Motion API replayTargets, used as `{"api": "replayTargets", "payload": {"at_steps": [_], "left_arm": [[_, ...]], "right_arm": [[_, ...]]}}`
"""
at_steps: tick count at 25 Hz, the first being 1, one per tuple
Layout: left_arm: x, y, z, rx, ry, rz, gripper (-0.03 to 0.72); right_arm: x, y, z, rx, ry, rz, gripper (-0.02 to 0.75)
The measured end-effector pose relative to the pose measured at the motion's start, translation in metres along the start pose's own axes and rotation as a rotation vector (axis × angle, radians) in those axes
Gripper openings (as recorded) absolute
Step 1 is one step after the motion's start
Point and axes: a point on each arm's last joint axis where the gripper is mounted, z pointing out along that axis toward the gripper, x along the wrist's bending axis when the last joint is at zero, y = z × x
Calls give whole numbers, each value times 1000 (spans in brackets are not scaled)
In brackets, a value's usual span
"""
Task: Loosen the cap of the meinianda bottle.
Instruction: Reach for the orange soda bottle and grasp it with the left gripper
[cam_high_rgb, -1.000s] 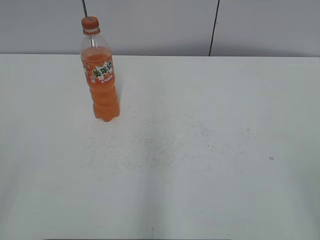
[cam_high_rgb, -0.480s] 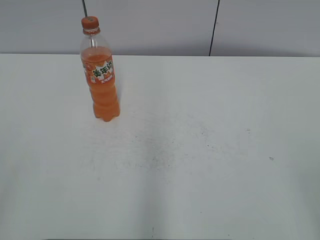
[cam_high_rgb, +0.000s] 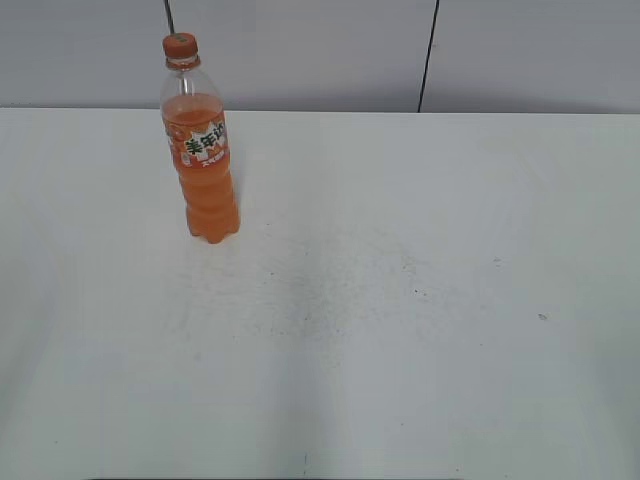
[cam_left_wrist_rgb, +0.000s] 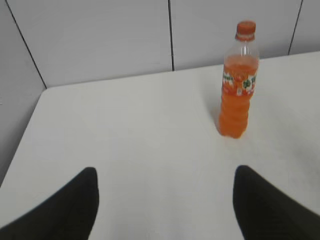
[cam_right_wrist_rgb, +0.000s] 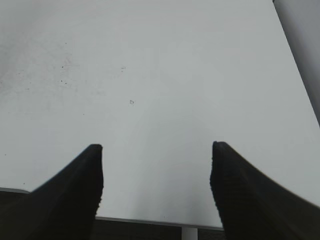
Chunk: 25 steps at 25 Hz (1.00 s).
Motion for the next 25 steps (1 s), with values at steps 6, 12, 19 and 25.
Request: {"api": "replayTargets", "payload": {"at_steps": [6, 12, 19, 25], "left_arm": [[3, 37, 55, -51, 5, -4, 509], [5, 52, 127, -175, 17, -15, 509], [5, 12, 209, -149, 29, -52, 509], [-7, -17, 256, -94, -87, -14, 509]], "right_arm": [[0, 0, 0, 0, 0, 0, 506], [0, 0, 0, 0, 0, 0, 506], [0, 0, 0, 0, 0, 0, 506], [0, 0, 0, 0, 0, 0, 507]]}}
